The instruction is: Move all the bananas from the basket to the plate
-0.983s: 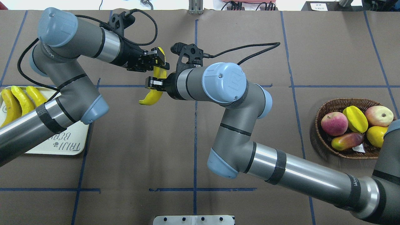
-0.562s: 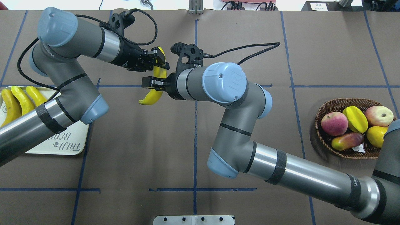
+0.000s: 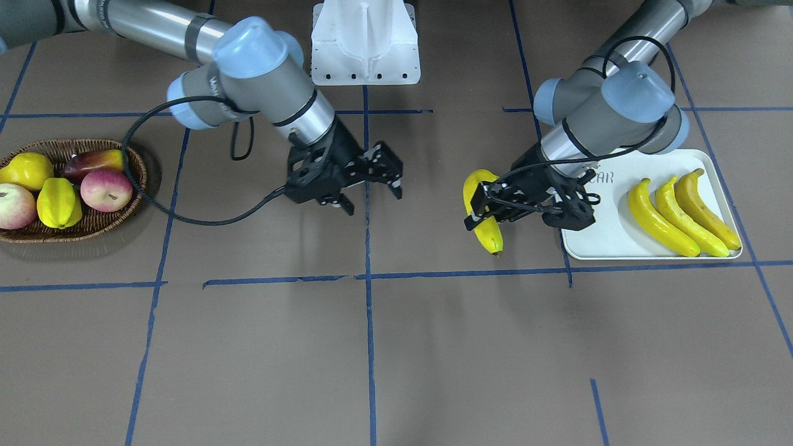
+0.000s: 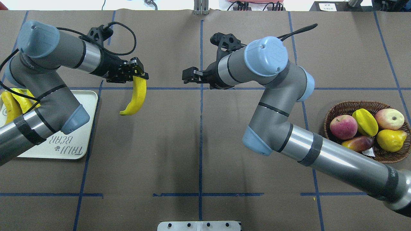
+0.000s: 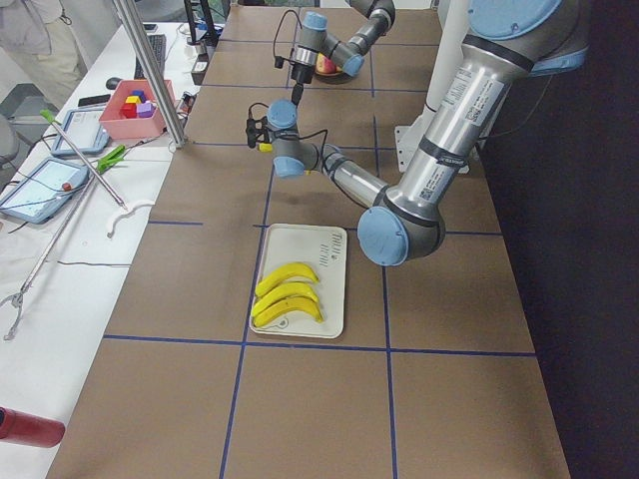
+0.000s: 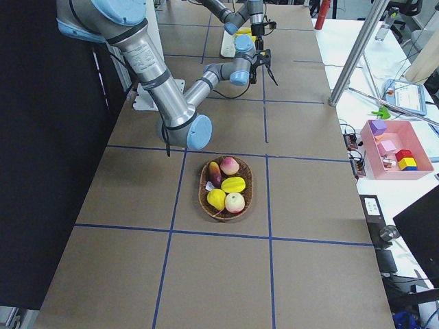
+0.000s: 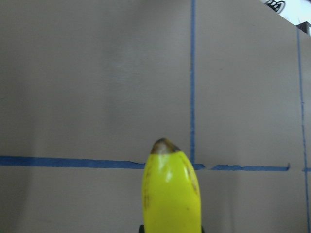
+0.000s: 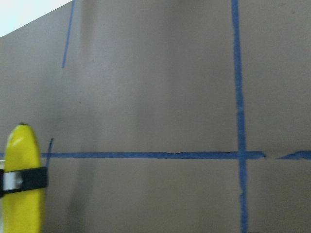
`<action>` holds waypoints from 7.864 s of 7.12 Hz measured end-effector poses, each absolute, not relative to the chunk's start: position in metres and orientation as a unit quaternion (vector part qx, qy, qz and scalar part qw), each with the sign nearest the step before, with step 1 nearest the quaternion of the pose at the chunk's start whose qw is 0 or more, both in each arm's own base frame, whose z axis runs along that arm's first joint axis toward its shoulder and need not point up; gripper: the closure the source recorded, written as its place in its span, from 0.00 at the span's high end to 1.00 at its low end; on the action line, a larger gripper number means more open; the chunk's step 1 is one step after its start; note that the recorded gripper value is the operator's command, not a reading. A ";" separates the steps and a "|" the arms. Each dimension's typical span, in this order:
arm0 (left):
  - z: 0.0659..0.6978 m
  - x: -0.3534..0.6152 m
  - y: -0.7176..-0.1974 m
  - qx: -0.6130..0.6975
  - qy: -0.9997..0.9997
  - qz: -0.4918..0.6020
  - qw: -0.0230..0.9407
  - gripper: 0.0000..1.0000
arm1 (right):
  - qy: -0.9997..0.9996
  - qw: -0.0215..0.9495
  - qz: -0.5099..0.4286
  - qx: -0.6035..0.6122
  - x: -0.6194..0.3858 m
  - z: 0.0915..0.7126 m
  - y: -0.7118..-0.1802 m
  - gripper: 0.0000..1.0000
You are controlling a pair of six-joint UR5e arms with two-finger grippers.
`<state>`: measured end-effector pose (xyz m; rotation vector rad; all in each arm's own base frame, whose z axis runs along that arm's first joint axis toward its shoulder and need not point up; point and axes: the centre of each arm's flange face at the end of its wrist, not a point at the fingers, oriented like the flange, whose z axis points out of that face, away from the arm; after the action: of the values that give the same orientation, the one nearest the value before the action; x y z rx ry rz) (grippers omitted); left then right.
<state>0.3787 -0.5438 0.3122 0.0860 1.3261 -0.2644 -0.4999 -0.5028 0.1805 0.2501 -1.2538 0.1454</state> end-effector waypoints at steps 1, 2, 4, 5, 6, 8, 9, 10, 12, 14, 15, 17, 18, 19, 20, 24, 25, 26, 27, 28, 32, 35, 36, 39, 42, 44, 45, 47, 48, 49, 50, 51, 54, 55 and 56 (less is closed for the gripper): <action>0.328 0.358 -0.546 0.023 0.590 -0.159 0.791 0.00 | -0.558 0.820 0.067 0.107 -0.481 0.200 -0.513 0.99; 0.340 0.336 -0.548 0.002 0.556 -0.199 0.807 0.00 | -0.524 0.844 0.057 0.102 -0.462 0.216 -0.517 0.99; 0.388 0.306 -0.546 -0.025 0.488 -0.259 0.833 0.00 | -0.449 0.888 0.012 0.104 -0.411 0.237 -0.510 0.99; 0.424 0.297 -0.540 -0.037 0.459 -0.278 0.843 0.00 | -0.413 0.904 -0.016 0.105 -0.381 0.245 -0.502 0.99; 0.455 0.289 -0.533 -0.048 0.436 -0.291 0.850 0.00 | -0.386 0.915 -0.044 0.106 -0.354 0.254 -0.493 0.99; 0.511 0.278 -0.524 -0.048 0.397 -0.312 0.862 0.03 | -0.365 0.922 -0.070 0.107 -0.333 0.266 -0.487 0.99; 0.530 0.274 -0.523 -0.041 0.384 -0.321 0.865 0.09 | -0.362 0.923 -0.075 0.107 -0.331 0.268 -0.486 0.99; 0.543 0.273 -0.523 -0.037 0.379 -0.324 0.866 0.66 | -0.361 0.923 -0.077 0.107 -0.331 0.269 -0.486 0.99; 0.550 0.273 -0.523 -0.029 0.386 -0.322 0.864 1.00 | -0.362 0.923 -0.078 0.108 -0.331 0.269 -0.485 0.99; 0.545 0.264 -0.527 -0.025 0.395 -0.318 0.862 1.00 | -0.363 0.922 -0.078 0.108 -0.330 0.268 -0.485 0.99; 0.541 0.244 -0.535 -0.025 0.405 -0.307 0.861 1.00 | -0.365 0.921 -0.079 0.108 -0.327 0.267 -0.486 0.99; 0.532 0.166 -0.556 -0.022 0.449 -0.260 0.854 1.00 | -0.375 0.917 -0.090 0.100 -0.299 0.275 -0.498 0.99; 0.532 0.131 -0.562 -0.002 0.458 -0.217 0.862 1.00 | -0.376 0.916 -0.100 0.097 -0.275 0.290 -0.506 0.99; 0.538 0.096 -0.568 0.020 0.451 -0.166 0.877 1.00 | -0.372 0.916 -0.113 0.099 -0.243 0.311 -0.515 0.99; 0.547 0.060 -0.571 0.038 0.433 -0.110 0.894 1.00 | -0.367 0.916 -0.125 0.102 -0.208 0.333 -0.522 0.99; 0.586 -0.043 -0.558 0.043 0.386 0.052 0.920 1.00 | -0.356 0.915 -0.162 0.101 -0.077 0.423 -0.520 0.99; 0.587 -0.050 -0.552 0.026 0.386 0.053 0.921 1.00 | -0.352 0.916 -0.168 0.095 -0.052 0.450 -0.515 0.99; 0.587 -0.057 -0.540 0.013 0.387 0.054 0.921 1.00 | -0.352 0.917 -0.170 0.083 -0.034 0.478 -0.505 0.99; 0.596 -0.068 -0.515 0.011 0.387 0.061 0.920 1.00 | -0.354 0.918 -0.166 0.069 -0.021 0.503 -0.493 0.99; 0.609 -0.075 -0.489 0.006 0.389 0.064 0.919 1.00 | -0.354 0.921 -0.155 0.055 -0.009 0.524 -0.479 0.99; 0.636 -0.078 -0.460 -0.008 0.394 0.063 0.917 1.00 | -0.354 0.926 -0.124 0.035 0.013 0.551 -0.457 0.99; 0.645 -0.079 -0.459 0.003 0.386 0.069 0.920 1.00 | -0.354 0.927 -0.121 0.032 0.014 0.553 -0.457 1.00; 0.646 -0.078 -0.462 0.003 0.380 0.069 0.922 1.00 | -0.354 0.927 -0.120 0.031 0.014 0.555 -0.457 1.00; 0.642 -0.075 -0.466 -0.005 0.373 0.052 0.926 1.00 | -0.355 0.927 -0.120 0.031 0.013 0.555 -0.457 1.00; 0.638 -0.071 -0.466 -0.003 0.373 0.057 0.926 1.00 | -0.355 0.927 -0.120 0.030 0.013 0.555 -0.457 1.00; 0.638 -0.070 -0.466 -0.002 0.373 0.059 0.926 1.00 | -0.355 0.927 -0.120 0.030 0.013 0.556 -0.457 1.00; 0.638 -0.070 -0.467 -0.002 0.372 0.059 0.926 1.00 | -0.355 0.927 -0.119 0.030 0.013 0.555 -0.457 1.00; 0.637 -0.070 -0.467 -0.002 0.372 0.059 0.926 1.00 | -0.355 0.927 -0.119 0.030 0.013 0.555 -0.457 1.00; 0.637 -0.070 -0.467 -0.002 0.372 0.059 0.926 1.00 | -0.355 0.927 -0.118 0.029 0.013 0.555 -0.457 1.00; 0.637 -0.070 -0.467 -0.002 0.372 0.059 0.926 1.00 | -0.355 0.927 -0.118 0.029 0.013 0.556 -0.457 1.00; 0.637 -0.070 -0.467 -0.002 0.372 0.059 0.926 1.00 | -0.355 0.927 -0.118 0.029 0.013 0.556 -0.457 1.00; 0.637 -0.070 -0.467 -0.002 0.372 0.059 0.926 1.00 | -0.355 0.927 -0.118 0.029 0.013 0.556 -0.457 1.00; 0.637 -0.070 -0.467 -0.001 0.372 0.060 0.926 1.00 | -0.356 0.927 -0.118 0.030 0.013 0.555 -0.457 1.00; 0.637 -0.070 -0.467 -0.001 0.372 0.060 0.926 1.00 | -0.356 0.927 -0.118 0.029 0.013 0.555 -0.457 1.00; 0.637 -0.070 -0.467 -0.001 0.372 0.060 0.926 1.00 | -0.356 0.927 -0.118 0.029 0.013 0.555 -0.457 1.00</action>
<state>-0.0700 -0.4669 0.6373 -0.0020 0.7637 0.1228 0.0131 -0.4570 0.5555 0.0604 -0.7292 -0.2427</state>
